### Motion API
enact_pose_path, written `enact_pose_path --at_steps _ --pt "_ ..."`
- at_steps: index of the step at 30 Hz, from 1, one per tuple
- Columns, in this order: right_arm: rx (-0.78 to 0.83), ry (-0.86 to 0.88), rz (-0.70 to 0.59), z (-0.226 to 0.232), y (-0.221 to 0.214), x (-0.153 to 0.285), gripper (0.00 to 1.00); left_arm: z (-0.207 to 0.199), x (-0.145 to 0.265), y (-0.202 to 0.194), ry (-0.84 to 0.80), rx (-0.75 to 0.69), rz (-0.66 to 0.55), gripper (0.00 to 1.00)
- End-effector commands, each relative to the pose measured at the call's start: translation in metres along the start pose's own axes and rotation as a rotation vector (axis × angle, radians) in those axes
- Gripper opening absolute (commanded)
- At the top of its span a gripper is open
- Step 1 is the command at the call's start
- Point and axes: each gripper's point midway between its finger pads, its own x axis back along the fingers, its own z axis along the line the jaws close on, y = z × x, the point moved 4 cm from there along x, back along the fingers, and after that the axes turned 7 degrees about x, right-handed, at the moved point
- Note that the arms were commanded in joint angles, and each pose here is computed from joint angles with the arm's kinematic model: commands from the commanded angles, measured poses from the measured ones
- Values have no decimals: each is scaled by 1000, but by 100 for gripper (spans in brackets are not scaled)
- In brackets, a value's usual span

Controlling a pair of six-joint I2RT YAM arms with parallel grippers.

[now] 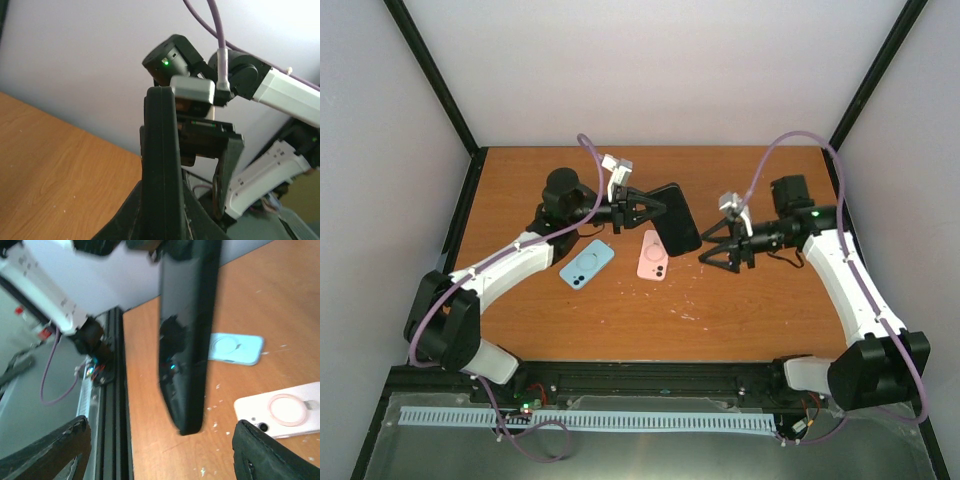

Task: Take the phone out of the phone case
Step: Pick up the phone at the center of the board.

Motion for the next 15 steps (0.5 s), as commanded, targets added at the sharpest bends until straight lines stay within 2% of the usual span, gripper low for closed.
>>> enact_pose_path --at_steps 1,4,8,15 --pt "171 81 140 33 -21 -22 76 -24 3 -6 -84 -39 170 0" --pt "251 139 141 45 -17 -30 76 -35 7 -10 -118 -25 207 0" --pt "304 254 62 67 2 -29 77 -47 11 2 -85 2 182 0" --pt "313 210 140 70 5 -43 67 -47 15 19 -16 63 110 0"
